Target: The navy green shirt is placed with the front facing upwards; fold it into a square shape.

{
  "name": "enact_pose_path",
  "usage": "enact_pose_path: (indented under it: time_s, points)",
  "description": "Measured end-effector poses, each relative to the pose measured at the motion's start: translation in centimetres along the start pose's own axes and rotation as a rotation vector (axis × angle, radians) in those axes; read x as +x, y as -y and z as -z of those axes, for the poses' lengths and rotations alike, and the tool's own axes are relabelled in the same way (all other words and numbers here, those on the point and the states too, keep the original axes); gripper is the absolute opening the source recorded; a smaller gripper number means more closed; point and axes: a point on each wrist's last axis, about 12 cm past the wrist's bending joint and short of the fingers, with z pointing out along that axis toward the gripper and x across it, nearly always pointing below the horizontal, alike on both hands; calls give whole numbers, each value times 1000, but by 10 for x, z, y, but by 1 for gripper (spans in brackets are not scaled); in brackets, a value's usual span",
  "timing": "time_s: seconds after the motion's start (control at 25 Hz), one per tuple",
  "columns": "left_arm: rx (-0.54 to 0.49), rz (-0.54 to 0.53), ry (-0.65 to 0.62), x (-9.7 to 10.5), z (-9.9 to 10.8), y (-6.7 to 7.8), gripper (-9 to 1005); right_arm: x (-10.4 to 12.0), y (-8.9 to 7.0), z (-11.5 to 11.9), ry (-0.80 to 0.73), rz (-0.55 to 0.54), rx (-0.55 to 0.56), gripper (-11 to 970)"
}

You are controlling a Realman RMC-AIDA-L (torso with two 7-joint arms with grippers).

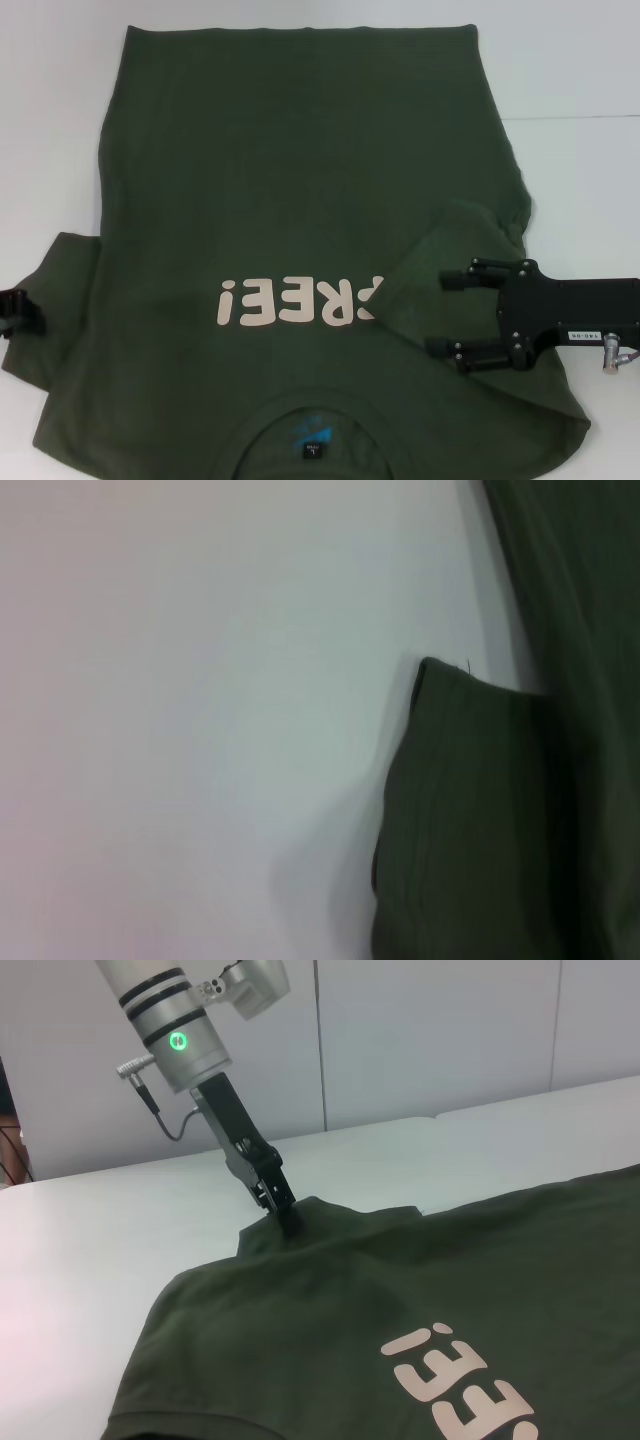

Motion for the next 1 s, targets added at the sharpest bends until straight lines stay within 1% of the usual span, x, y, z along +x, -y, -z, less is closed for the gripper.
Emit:
enact_pose_path:
  time_s: [0.28, 0.44, 0.48, 0.68, 0.8, 1.0]
  points:
    - [-3, -11, 1, 0, 1, -2, 206, 0, 0, 0, 0, -8, 1, 899]
    - [-9, -19, 7, 1, 2, -3, 80, 0, 0, 0, -1, -9, 2, 899]
    - [-25, -19, 27, 0, 7, -8, 48, 0, 0, 0, -1, -9, 2, 899]
    - [-61, -38, 78, -3, 17, -17, 47, 0, 0, 0, -1, -11, 3, 900]
    - [-80, -80, 108, -7, 17, -19, 46, 2, -1, 0, -1, -18, 2, 900]
    - [-116, -112, 173, -17, 18, -19, 48, 4, -2, -4, 3, -32, -8, 899]
